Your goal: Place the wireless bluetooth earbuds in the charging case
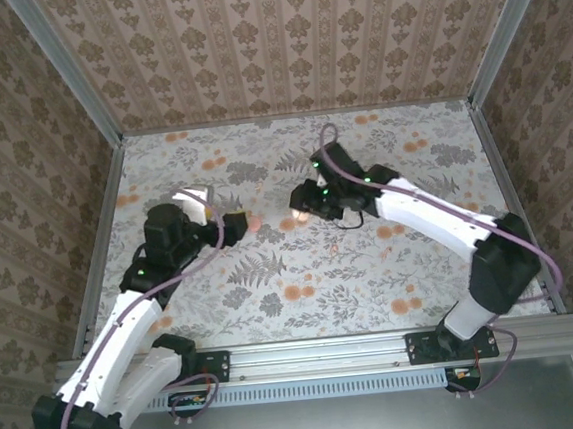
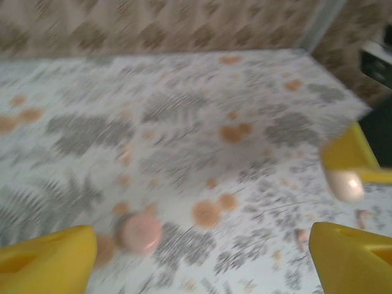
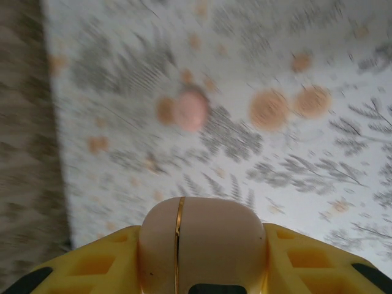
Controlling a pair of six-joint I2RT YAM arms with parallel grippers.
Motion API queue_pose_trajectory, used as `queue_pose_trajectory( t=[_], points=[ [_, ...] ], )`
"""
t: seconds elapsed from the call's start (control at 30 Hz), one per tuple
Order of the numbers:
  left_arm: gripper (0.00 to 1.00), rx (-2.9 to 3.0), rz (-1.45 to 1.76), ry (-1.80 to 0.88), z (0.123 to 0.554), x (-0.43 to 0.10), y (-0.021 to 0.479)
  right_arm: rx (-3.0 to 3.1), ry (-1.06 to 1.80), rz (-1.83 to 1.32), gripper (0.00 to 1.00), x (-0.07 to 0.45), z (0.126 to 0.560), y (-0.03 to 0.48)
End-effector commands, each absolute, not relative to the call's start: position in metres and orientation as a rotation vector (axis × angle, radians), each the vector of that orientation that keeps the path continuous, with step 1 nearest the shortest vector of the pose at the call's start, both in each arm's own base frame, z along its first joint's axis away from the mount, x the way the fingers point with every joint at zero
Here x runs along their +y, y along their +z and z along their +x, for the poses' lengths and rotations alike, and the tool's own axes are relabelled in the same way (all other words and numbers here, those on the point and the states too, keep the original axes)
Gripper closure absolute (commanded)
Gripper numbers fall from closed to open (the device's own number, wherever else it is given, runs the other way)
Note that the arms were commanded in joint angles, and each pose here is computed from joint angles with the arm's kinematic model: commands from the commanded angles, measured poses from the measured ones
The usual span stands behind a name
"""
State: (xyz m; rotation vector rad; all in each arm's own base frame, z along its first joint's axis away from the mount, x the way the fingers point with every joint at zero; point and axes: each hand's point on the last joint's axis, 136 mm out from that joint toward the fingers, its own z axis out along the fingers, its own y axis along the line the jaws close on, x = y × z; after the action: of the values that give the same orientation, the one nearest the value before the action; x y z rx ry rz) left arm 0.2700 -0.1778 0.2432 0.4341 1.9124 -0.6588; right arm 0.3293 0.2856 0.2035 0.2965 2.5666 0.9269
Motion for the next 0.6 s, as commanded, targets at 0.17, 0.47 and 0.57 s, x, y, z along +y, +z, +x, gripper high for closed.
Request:
queue_pose_trajectory(
  t=[0.17, 0.47, 0.57],
  points=[
    [0.08, 1.476, 0.699, -0.742, 0.242, -0.26, 0.32, 2.237, 1.176, 0.411, 0.57, 0.28, 0.332, 0.292],
    [0.07, 1.401, 0.624, -1.032, 0.248, -0.302, 0.329, 2.103, 1.261, 0.546, 0.57, 0.264, 0.327, 0.309],
    [0.08, 1.422, 0.614, -1.06, 0.255, -0.309, 0.326, 2.087, 1.286, 0.579, 0.57, 0.262, 0.325, 0.308]
  ],
)
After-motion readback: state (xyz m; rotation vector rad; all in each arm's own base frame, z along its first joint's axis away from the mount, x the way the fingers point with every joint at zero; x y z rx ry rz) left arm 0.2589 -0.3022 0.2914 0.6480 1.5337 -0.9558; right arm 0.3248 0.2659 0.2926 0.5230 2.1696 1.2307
